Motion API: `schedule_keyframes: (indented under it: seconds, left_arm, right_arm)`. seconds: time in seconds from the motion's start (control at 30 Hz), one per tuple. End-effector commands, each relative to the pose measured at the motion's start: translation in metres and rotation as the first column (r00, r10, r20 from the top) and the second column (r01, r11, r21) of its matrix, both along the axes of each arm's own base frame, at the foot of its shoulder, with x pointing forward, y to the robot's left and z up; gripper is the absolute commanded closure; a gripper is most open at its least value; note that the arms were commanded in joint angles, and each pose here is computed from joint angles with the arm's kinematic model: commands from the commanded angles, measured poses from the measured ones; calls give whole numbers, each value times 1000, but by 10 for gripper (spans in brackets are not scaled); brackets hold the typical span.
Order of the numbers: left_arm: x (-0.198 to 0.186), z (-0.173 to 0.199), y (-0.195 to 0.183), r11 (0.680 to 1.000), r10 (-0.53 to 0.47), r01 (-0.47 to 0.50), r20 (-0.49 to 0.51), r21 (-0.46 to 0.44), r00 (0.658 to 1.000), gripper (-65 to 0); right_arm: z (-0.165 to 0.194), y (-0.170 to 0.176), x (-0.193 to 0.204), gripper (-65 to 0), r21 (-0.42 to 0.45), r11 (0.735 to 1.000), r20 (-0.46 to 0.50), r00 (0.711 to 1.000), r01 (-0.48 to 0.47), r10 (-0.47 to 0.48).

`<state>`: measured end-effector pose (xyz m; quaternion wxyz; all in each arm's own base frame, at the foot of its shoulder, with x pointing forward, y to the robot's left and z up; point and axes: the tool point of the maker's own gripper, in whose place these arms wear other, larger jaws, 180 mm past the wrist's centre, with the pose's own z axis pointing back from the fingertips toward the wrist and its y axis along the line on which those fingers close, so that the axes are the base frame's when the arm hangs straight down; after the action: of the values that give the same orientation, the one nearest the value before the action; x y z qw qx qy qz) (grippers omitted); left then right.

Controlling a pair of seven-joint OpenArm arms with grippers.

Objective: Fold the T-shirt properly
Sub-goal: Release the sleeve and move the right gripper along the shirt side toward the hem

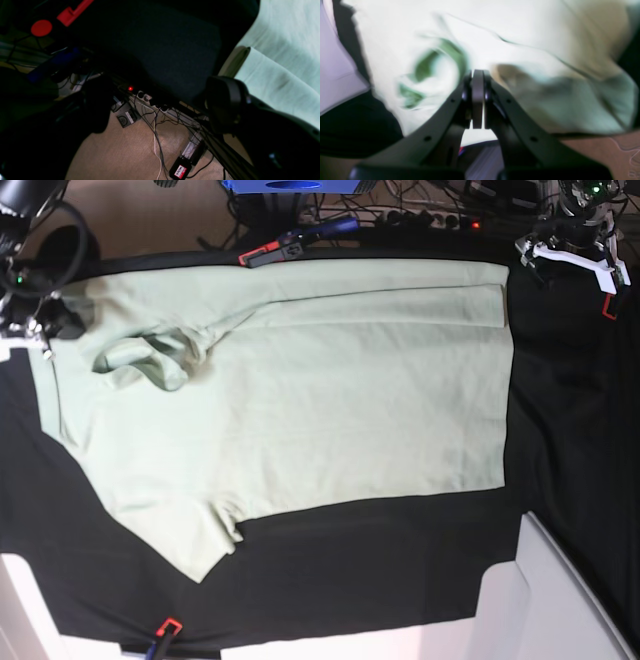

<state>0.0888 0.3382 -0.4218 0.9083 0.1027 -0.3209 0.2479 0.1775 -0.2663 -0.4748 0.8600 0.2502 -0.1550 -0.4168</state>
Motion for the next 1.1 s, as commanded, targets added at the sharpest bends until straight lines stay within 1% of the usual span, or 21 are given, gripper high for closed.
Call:
schedule_keyframes:
  seconds: [0.0, 0.3, 0.47, 0.57, 0.67, 0.73, 0.8, 0.9, 1.0, 1.07]
  left_arm:
    - [4, 9, 6, 1000, -9, 8, 22, 28, 1000, -564]
    - [10, 10, 6, 1000, -10, 9, 36, 30, 999, -564]
    - [10, 12, 8, 999, -8, 7, 38, 35, 999, -564]
    - [12, 13, 9, 999, -8, 7, 41, 37, 999, -564]
    - [12, 13, 9, 999, -8, 7, 44, 38, 999, -564]
    - [15, 14, 10, 999, -9, 7, 51, 42, 999, -564]
    - [27, 19, 14, 999, -16, 12, 74, 52, 997, -564]
    - [37, 26, 20, 997, -31, 24, 95, 73, 995, -564]
    - [65, 39, 31, 994, -50, 36, 146, 101, 988, -564]
    - [78, 46, 38, 992, -60, 41, 170, 117, 984, -564]
  right_arm:
    - [8, -13, 6, 0, -36, 999, 35, 999, 10, -9]
    - [-5, -25, -25, 0, -90, 995, -5, 999, 52, -53]
    - [-21, -23, -47, 0, -67, 995, -60, 995, 70, -74]
    - [-20, -26, -53, 0, -86, 994, -63, 995, 71, -77]
    - [2, -33, -42, 0, -139, 989, -7, 999, 44, -45]
    - [26, -36, -30, 0, -195, 981, 46, 999, 6, 3]
    - [50, -35, -16, 0, -250, 967, 94, 993, -41, 66]
    - [81, -49, 15, -1, -331, 940, 152, 978, -83, 140]
    - [102, -59, 51, -3, -396, 908, 187, 957, -135, 224]
    - [108, -62, 75, -3, -420, 894, 207, 943, -155, 260]
